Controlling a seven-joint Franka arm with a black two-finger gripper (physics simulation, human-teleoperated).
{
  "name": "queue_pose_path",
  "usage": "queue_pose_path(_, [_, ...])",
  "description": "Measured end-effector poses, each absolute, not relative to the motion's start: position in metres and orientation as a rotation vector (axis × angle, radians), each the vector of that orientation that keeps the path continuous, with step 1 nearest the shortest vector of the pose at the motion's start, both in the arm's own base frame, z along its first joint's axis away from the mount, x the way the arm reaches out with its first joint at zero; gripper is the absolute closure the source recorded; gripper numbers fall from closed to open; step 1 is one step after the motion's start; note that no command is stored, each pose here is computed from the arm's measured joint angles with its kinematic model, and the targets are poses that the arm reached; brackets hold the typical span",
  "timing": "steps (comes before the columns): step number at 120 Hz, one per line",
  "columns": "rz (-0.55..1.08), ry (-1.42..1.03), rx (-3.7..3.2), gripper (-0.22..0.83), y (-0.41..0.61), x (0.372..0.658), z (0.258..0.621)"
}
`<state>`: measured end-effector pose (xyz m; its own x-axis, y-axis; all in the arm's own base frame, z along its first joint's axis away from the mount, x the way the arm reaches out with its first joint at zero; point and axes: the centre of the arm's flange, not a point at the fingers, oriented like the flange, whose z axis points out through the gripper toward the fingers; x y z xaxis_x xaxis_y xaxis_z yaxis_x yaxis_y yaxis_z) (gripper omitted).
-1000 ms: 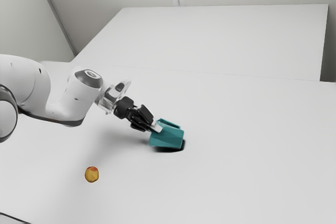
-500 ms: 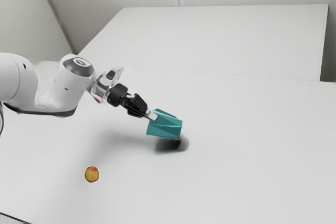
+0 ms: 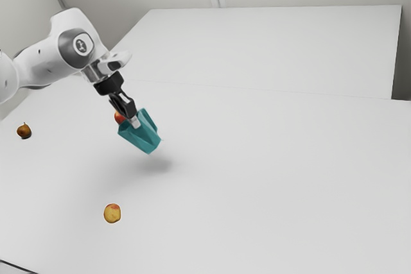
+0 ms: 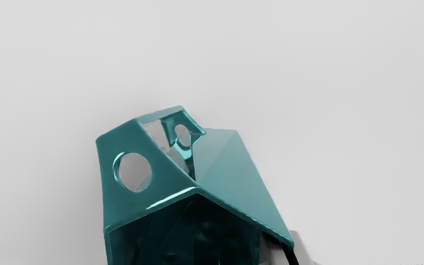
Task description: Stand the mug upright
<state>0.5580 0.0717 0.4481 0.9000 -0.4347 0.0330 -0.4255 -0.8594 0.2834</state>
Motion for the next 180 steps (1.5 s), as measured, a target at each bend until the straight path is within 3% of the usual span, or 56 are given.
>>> queue_pose_path(25, [-0.001, -0.716, 2.925, 0.79, 0.058, 0.580, 0.456])
queue_pose_path(112, [-0.233, -0.797, 3.054, 0.77, 0.041, 0.592, 0.373])
queue_pose_path(121, [-0.240, -0.792, 3.053, 0.68, 0.040, 0.592, 0.371])
queue_pose_path(136, [-0.239, -0.786, 3.054, 0.41, 0.037, 0.592, 0.371])
queue_pose_path(147, [-0.214, -0.780, 3.060, 0.27, 0.036, 0.593, 0.381])
queue_pose_path(180, [-0.011, -0.660, 3.058, 0.07, 0.032, 0.602, 0.480])
